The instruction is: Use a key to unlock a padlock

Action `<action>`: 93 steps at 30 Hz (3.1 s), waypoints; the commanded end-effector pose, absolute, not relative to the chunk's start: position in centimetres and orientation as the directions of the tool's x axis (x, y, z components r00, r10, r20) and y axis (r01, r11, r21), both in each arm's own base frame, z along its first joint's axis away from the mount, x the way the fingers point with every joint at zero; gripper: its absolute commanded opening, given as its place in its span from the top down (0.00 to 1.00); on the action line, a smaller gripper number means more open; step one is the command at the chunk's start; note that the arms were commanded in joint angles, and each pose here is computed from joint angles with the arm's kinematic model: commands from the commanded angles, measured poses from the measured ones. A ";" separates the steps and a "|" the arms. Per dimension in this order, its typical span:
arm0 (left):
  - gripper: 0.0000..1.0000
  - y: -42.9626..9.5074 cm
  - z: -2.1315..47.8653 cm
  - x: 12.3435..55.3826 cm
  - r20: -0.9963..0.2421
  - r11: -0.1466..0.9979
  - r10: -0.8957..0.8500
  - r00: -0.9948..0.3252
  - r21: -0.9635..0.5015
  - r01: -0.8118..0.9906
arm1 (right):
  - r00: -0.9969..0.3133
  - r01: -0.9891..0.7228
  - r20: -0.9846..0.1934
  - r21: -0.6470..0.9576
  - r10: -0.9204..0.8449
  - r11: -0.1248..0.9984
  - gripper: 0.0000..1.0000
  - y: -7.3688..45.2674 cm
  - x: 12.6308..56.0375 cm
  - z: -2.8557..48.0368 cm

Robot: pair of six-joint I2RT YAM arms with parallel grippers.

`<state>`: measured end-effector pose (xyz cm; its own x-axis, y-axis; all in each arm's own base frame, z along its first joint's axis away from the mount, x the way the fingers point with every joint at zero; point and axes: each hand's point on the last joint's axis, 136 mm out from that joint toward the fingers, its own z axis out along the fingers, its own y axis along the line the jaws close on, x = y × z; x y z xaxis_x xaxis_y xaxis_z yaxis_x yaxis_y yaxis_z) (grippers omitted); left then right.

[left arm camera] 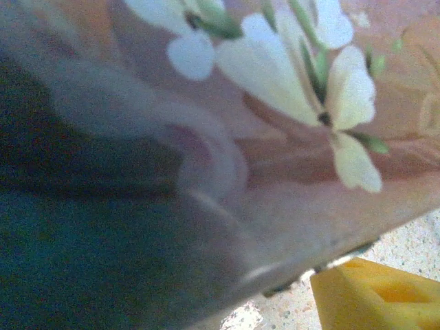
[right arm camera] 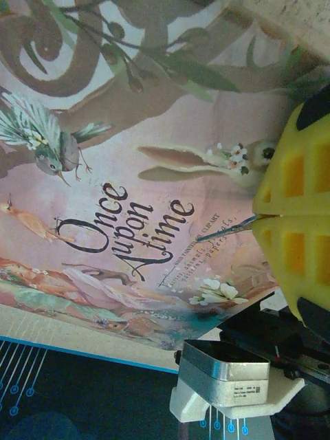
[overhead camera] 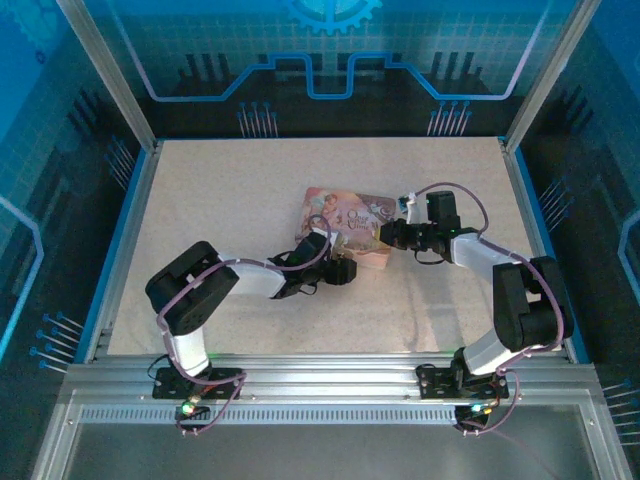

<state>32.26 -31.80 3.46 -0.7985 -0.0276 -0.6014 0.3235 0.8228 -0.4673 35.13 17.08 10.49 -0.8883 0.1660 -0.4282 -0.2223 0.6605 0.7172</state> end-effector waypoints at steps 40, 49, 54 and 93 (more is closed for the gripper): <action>0.59 -34.6 5.3 34.8 -0.651 0.821 -0.073 -0.756 -0.469 0.325 | -0.920 -0.159 -0.361 0.702 0.154 0.694 0.98 16.6 33.3 8.5; 0.75 -34.5 5.9 34.8 -0.651 0.817 -0.090 -0.753 -0.481 0.318 | -0.898 -0.197 -0.408 0.703 0.161 0.684 0.99 16.7 33.6 9.8; 0.77 -34.6 7.1 34.5 -0.652 0.801 -0.097 -0.752 -0.500 0.330 | -0.841 -0.277 -0.515 0.675 0.168 0.684 0.99 16.5 34.0 13.0; 0.89 -37.5 13.8 32.7 -0.362 0.573 -0.257 -0.896 -0.804 0.161 | -0.577 -0.559 -0.816 0.417 0.025 0.717 0.98 19.0 27.4 8.4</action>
<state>32.18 -35.89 8.76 -0.9078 -0.2290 -0.3515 0.1101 0.6786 -0.7262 26.51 17.90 6.91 -0.6518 0.0406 -0.7573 -0.4839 0.7466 0.4565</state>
